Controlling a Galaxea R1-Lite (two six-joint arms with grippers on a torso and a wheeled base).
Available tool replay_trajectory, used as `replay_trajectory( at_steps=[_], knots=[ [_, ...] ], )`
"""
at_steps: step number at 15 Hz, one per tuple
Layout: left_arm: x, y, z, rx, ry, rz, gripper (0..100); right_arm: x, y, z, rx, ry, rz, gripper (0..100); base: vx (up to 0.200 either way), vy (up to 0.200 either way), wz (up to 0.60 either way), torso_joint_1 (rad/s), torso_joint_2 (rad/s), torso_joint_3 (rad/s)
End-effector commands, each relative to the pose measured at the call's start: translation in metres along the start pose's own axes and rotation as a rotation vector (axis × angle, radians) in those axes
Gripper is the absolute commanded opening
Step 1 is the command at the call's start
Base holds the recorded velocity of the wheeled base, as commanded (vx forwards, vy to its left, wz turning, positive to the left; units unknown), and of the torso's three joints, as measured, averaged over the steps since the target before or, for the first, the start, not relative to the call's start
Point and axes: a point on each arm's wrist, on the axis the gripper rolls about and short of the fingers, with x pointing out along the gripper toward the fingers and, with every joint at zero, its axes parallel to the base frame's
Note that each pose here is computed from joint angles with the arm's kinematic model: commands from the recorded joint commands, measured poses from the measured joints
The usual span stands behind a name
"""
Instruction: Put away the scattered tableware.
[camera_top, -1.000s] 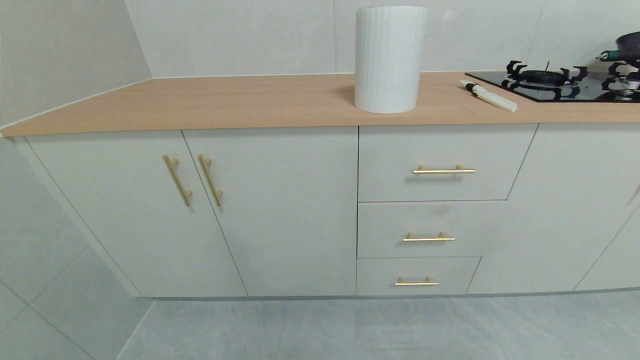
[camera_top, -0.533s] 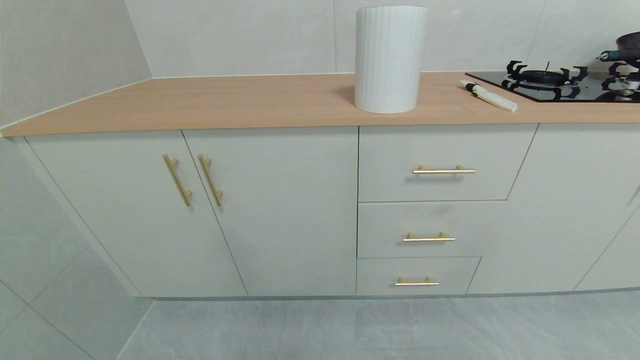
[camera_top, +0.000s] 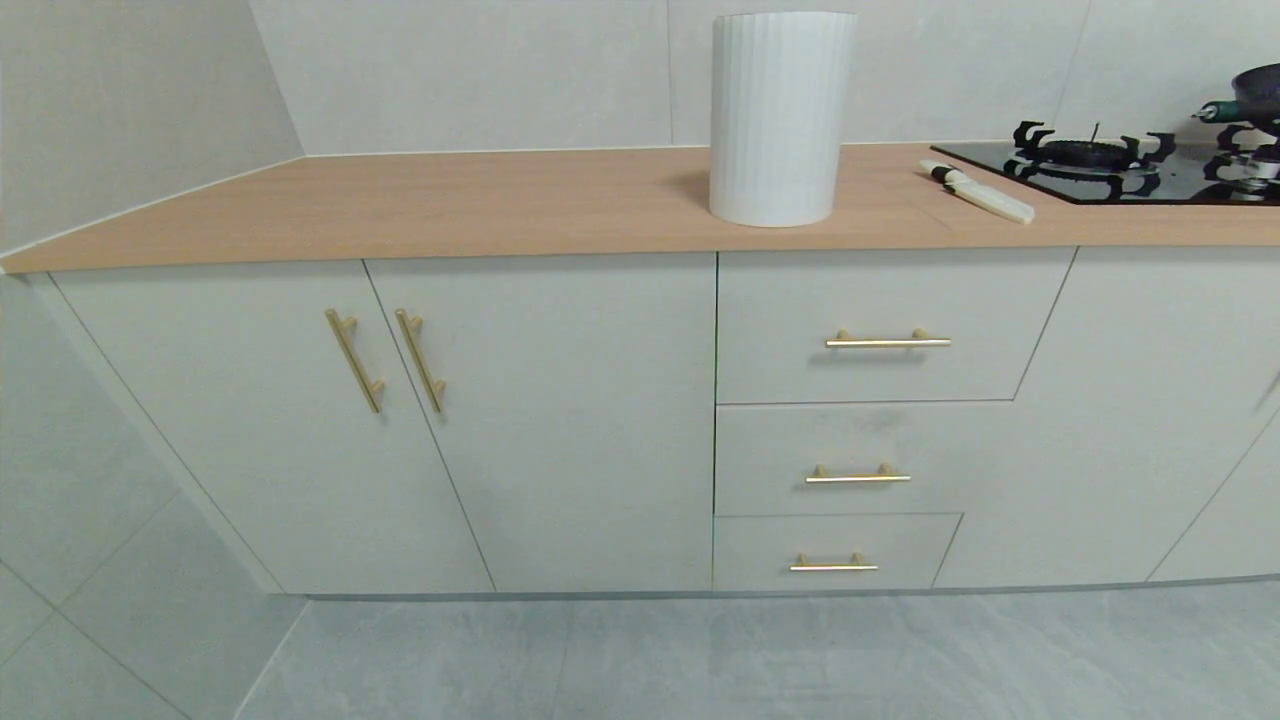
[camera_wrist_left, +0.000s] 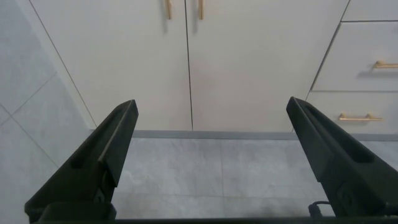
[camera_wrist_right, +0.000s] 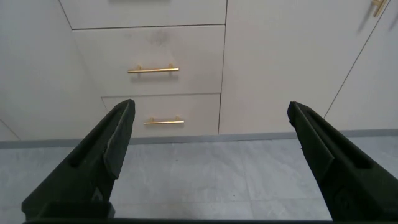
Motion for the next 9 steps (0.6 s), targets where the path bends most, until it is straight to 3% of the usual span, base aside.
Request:
replay_trajectory(
  at_steps=[1,9],
  knots=[
    [0.0001,0.0000,0.0001,0.000,0.001,0.001,100,0.0002,0.0000,-0.0001,-0.001,0.003,-0.001,100,0.000,0.000,0.00,0.000,0.00,0.000],
    [0.0001,0.0000,0.0001,0.000,0.001,0.001,100,0.0002,0.0000,-0.0003,0.001,0.005,0.001,100,0.200,0.000,0.00,0.001,0.00,0.002]
  ],
)
